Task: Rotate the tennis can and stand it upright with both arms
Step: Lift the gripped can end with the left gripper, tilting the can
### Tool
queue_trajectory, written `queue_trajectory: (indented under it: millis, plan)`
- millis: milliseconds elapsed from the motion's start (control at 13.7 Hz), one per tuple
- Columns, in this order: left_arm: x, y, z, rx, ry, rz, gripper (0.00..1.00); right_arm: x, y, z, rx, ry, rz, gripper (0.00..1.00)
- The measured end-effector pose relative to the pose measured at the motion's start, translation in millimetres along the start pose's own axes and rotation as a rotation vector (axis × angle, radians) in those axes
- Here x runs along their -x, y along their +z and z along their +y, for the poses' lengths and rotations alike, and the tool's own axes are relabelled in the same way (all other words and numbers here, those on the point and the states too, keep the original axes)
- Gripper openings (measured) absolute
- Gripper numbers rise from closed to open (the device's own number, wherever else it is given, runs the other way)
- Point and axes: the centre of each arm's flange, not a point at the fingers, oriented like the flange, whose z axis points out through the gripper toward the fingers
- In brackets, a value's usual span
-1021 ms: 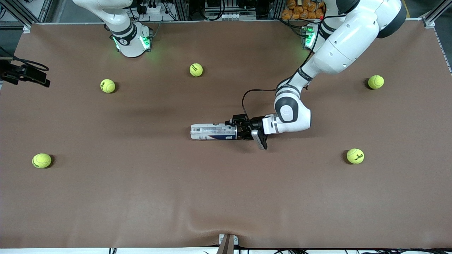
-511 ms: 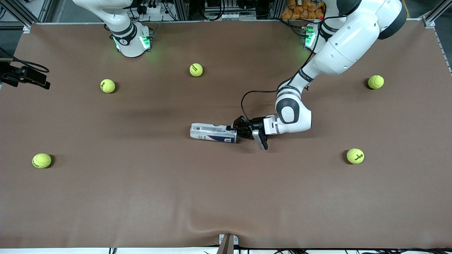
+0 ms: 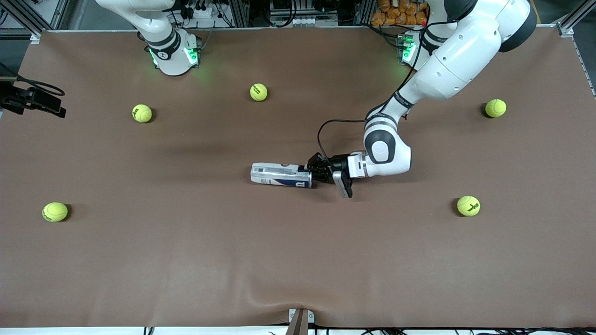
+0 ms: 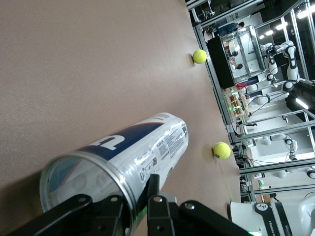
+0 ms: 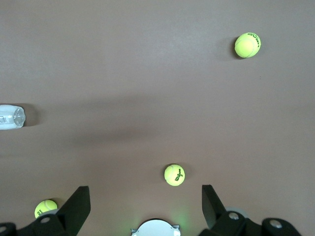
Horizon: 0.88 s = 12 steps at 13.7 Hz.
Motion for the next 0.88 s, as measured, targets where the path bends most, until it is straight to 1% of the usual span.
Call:
queue_trajectory:
  millis: [146, 365, 875]
  plan:
    - [-3, 2, 4, 0.009, -0.015, 0.006, 0.06, 0, 0, 0, 0.000, 0.000, 0.000, 1.00]
    - [-18, -1, 19, 0.016, -0.064, 0.025, 0.06, 0, 0, 0, 0.000, 0.000, 0.000, 1.00]
    - [-66, -27, 92, -0.013, -0.157, 0.093, 0.06, 0, 0, 0, 0.000, 0.000, 0.001, 1.00]
